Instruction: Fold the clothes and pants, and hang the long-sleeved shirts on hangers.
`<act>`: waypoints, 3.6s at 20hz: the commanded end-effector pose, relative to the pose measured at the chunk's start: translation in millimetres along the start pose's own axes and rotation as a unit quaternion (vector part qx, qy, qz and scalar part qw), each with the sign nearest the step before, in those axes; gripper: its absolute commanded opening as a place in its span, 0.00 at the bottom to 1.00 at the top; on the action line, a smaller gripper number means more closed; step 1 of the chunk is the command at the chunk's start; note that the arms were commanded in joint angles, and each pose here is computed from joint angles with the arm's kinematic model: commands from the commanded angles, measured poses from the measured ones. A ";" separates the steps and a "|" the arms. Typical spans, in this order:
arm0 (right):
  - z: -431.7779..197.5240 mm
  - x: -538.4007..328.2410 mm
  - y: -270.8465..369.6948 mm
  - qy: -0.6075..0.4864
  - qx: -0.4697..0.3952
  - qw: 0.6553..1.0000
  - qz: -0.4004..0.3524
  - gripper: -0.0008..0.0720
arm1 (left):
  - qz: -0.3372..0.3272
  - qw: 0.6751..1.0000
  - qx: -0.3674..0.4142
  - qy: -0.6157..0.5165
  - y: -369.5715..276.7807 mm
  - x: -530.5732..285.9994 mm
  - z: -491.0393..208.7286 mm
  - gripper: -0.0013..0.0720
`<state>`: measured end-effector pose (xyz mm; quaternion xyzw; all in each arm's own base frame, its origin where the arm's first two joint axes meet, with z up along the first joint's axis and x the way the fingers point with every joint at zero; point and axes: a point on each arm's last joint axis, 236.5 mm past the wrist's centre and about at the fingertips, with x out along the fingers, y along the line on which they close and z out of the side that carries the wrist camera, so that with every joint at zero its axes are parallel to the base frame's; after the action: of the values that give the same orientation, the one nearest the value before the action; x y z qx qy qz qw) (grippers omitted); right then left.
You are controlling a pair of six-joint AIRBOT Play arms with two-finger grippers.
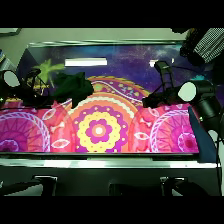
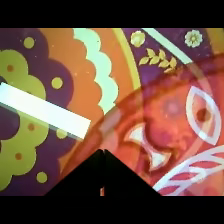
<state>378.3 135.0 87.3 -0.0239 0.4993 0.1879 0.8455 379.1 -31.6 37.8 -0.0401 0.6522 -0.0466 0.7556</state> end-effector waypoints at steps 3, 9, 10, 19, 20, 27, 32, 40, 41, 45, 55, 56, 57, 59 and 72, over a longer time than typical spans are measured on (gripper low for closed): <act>0.1 0.0 0.3 0.000 0.000 1.000 0.000 0.06 | 0.000 1.000 0.000 0.000 0.1 0.4 0.0 0.04; 0.1 0.0 0.3 0.000 0.000 1.000 0.000 0.06 | 0.000 1.000 0.000 0.000 0.0 0.4 0.0 0.04; 0.1 0.0 0.3 0.000 0.000 1.000 0.000 0.06 | 0.000 1.000 0.000 0.000 0.0 0.4 0.0 0.04; 14.6 -0.5 -1.4 -0.031 0.000 1.000 -0.003 0.06 | 0.000 1.000 0.000 0.000 0.1 0.4 0.0 0.04; 14.6 -0.5 -1.4 -0.031 0.000 1.000 -0.003 0.06 | 0.000 1.000 0.000 0.000 0.0 0.4 0.1 0.04; 13.9 -0.4 -1.1 -0.029 0.002 1.000 -0.003 0.06 | 0.000 1.000 0.000 -0.003 0.2 0.4 1.8 0.04; 14.2 -0.4 -1.2 -0.030 0.002 1.000 -0.003 0.06 | 0.005 0.994 -0.033 -0.103 4.6 -3.9 49.4 1.00; -6.9 0.1 1.1 0.015 0.004 1.000 0.002 0.16 | 0.098 0.985 0.004 -0.140 59.4 98.9 132.1 1.00; -6.4 0.1 1.1 0.014 0.011 1.000 0.002 0.22 | 0.100 0.986 0.006 -0.133 62.5 116.1 136.0 1.00; -6.3 0.1 1.1 0.014 0.039 0.999 0.001 0.22 | 0.096 0.989 -0.028 -0.113 67.6 160.5 143.4 0.81; -20.8 -30.2 -11.0 0.022 0.059 0.997 -0.037 0.22 | -0.158 0.986 0.030 -0.046 -135.4 41.4 96.5 0.04; -24.9 -39.8 -17.6 0.023 0.056 0.997 -0.055 0.22 | -0.200 0.978 0.048 -0.040 -180.2 25.4 81.9 0.04; -28.8 -49.5 -23.8 0.023 0.055 0.996 -0.072 0.22 | -0.239 0.969 0.061 -0.029 -222.5 13.5 65.8 0.04; -37.6 -70.9 -34.3 0.022 0.048 0.993 -0.103 0.22 | -0.290 0.953 0.086 -0.003 -299.2 4.1 27.7 0.04; -45.7 -106.3 -42.6 -0.012 0.035 0.990 -0.134 0.22 | -0.281 0.944 0.155 0.081 -398.3 51.3 -71.8 0.63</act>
<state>298.0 42.2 146.5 -0.0900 0.5115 0.0491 0.8532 301.7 -449.1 6.4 -0.1128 0.6700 -0.3511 0.6443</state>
